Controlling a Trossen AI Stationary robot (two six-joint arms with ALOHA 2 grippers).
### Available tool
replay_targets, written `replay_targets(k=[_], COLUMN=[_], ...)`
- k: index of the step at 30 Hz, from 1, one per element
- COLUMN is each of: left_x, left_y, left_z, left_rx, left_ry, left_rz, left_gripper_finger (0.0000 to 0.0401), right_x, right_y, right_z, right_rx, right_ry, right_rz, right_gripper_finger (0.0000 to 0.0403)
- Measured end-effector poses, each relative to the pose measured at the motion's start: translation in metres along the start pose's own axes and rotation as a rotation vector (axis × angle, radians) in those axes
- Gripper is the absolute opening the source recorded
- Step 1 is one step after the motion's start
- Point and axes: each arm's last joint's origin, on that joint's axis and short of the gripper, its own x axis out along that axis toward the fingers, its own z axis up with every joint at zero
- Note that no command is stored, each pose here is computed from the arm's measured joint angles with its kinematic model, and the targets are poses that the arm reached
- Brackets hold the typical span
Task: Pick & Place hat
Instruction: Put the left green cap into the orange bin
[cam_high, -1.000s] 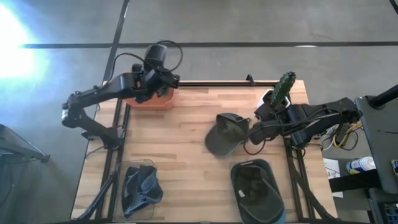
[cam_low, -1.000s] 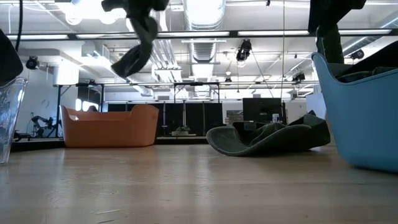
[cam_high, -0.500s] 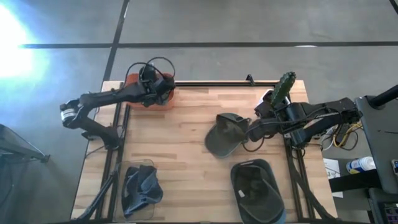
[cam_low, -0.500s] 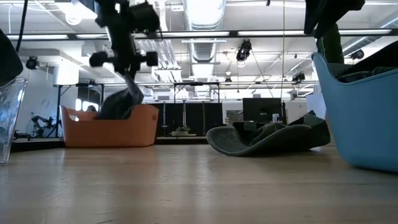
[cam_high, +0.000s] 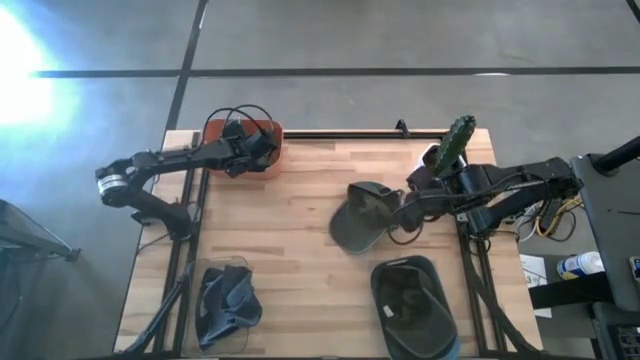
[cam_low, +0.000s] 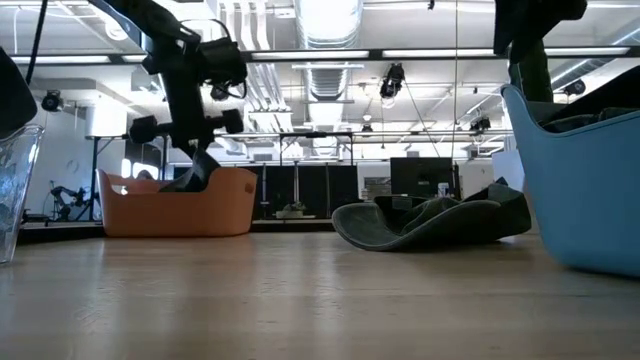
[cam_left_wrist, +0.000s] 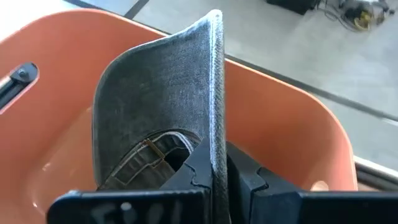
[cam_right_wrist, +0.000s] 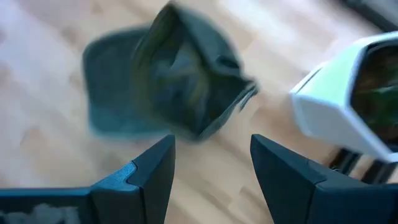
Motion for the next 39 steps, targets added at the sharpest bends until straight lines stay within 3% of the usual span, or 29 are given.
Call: replay_targets(k=[8, 13, 21, 26, 32, 39], left_x=[-0.026, -0.038, -0.023, -0.015, -0.009, -0.010], left_y=[-0.004, -0.003, 0.016, 0.030, 0.039, 0.037], left_z=[0.026, 0.041, 0.016, 0.001, -0.009, -0.006], left_rx=[0.118, 0.094, 0.153, 0.018, -0.061, -0.052], left_ry=[-0.083, -0.126, -0.076, -0.028, -0.024, -0.036], left_rz=[0.015, 0.001, 0.049, 0.067, 0.086, 0.077], left_gripper_finger=[0.0021, 0.0021, 0.0021, 0.0021, 0.0023, 0.0077], right_x=[0.028, 0.046, 0.055, 0.056, 0.052, 0.048], right_y=[0.017, 0.025, 0.027, 0.028, 0.030, 0.029], right_z=[-0.001, 0.001, 0.003, 0.003, 0.007, 0.015], right_rx=[-0.102, -0.133, -0.136, -0.136, -0.190, -0.252], right_ry=[0.042, 0.041, 0.044, 0.039, -0.016, -0.100], right_rz=[0.162, 0.213, 0.200, 0.202, 0.232, 0.224], right_gripper_finger=[0.0205, 0.0206, 0.0206, 0.0206, 0.0206, 0.0206])
